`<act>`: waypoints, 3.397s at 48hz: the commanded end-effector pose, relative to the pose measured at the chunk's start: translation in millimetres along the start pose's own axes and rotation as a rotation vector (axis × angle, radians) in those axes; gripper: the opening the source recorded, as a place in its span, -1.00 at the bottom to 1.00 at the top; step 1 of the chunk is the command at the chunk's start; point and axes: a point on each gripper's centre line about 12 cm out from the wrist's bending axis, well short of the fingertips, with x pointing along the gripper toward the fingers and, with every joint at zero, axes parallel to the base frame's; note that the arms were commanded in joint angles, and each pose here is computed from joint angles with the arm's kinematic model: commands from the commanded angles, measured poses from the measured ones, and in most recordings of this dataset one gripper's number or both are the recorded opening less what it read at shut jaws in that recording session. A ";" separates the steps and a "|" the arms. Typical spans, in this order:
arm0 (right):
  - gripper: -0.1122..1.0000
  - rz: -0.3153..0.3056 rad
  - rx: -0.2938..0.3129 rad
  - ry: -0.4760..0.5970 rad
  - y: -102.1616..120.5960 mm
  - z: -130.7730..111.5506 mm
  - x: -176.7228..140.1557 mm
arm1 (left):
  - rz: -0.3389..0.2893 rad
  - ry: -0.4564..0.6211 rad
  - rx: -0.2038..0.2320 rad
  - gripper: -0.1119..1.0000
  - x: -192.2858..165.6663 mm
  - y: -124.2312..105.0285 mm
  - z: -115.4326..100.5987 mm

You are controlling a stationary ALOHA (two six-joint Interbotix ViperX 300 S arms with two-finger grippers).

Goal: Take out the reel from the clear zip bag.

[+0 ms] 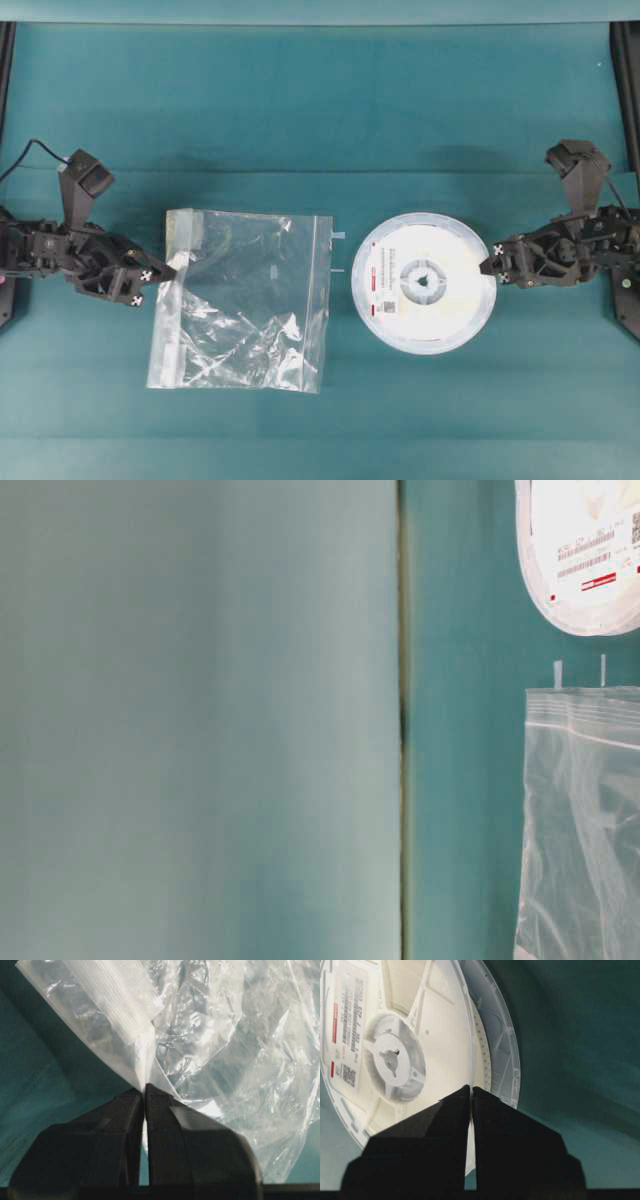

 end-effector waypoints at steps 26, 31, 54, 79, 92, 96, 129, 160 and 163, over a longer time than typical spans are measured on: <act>-0.59 0.020 -0.008 -0.009 5.5 2.1 -0.6 | -0.005 -0.018 -0.016 -0.78 5.7 -6.9 9.2; -0.16 0.019 -0.012 -0.007 5.4 1.7 -0.6 | 0.017 -0.003 -0.014 -0.78 5.7 -4.3 7.4; 0.89 0.049 -0.058 -0.012 13.7 2.5 -2.6 | 0.024 0.003 -0.012 -0.78 5.3 -3.4 6.4; 0.89 0.159 -0.131 -0.054 29.3 7.8 -22.8 | 0.020 0.000 -0.012 0.72 3.6 -3.6 6.4; 0.89 0.220 -0.272 -0.084 45.7 11.4 -35.6 | 0.006 0.013 0.009 0.83 -7.1 -13.1 5.6; 0.89 0.260 -0.360 -0.111 57.4 13.6 -43.0 | -0.008 0.017 0.027 0.83 -13.1 -20.2 6.2; 0.88 0.479 -0.721 -0.311 90.0 18.4 -101.9 | -0.209 -0.142 0.471 0.82 -84.1 -88.7 40.3; 0.88 0.578 -0.904 -0.446 95.7 17.9 -146.0 | -0.314 -0.314 0.653 0.82 -136.5 -101.5 51.7; 0.88 0.582 -0.917 -0.454 96.1 18.0 -148.6 | -0.320 -0.330 0.674 0.81 -140.2 -102.7 52.6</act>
